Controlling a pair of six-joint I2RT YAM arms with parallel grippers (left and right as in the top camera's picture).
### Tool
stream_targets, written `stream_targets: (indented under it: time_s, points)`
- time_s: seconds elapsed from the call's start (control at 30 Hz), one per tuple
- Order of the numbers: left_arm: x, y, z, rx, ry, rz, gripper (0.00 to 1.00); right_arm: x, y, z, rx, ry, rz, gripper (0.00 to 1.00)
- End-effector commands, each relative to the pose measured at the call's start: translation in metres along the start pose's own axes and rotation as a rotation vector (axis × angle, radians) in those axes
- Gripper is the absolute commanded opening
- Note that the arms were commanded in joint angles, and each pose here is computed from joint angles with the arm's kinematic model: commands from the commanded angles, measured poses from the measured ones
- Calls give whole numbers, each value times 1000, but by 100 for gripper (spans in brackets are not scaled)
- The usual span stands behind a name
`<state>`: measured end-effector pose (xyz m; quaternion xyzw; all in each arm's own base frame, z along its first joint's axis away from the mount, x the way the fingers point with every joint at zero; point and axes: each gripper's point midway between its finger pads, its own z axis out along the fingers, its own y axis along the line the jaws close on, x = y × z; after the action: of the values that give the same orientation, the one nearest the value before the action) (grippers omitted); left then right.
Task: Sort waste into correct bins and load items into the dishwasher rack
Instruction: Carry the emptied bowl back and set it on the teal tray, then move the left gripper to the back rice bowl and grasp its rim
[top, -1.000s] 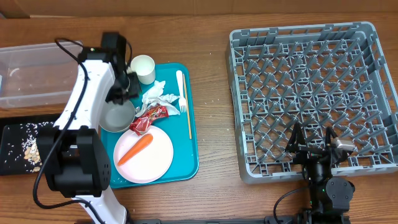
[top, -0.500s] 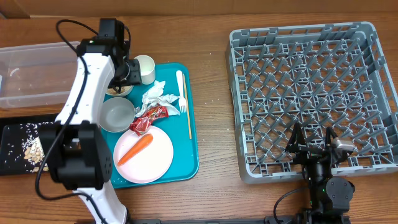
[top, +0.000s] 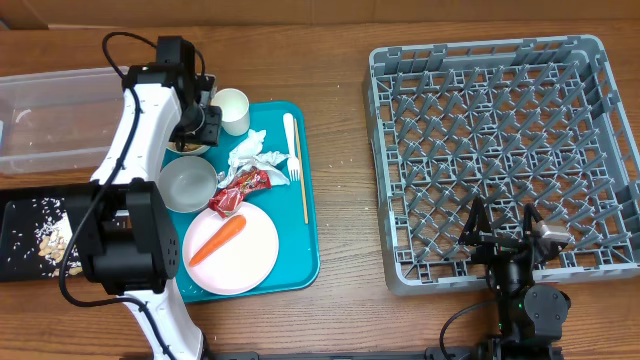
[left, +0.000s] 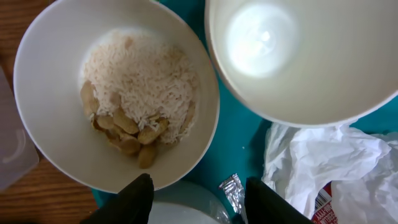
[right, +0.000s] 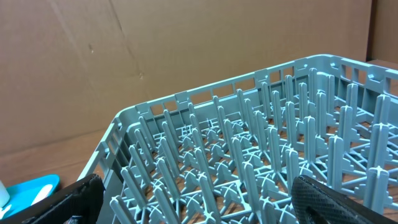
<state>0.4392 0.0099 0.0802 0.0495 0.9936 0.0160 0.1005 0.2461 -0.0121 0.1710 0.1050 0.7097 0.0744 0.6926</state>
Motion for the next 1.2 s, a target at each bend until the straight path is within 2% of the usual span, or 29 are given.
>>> stream_targets:
  time_s: [0.0,0.17,0.67,0.87,1.17]
  points:
    - [5,1,5,13,14,55,49,1,-1,0,3,-6,-1,100]
    - [12,2,9,15,35,58,47,1,-1,0,4,-6,-1,100]
    - [15,7,9,13,45,46,48,1,-1,0,4,-6,-1,100]
    - [17,19,9,17,45,13,44,1,-1,0,3,-6,-1,100]
    - [27,23,13,49,67,41,50,1,-1,0,3,-6,-1,100]
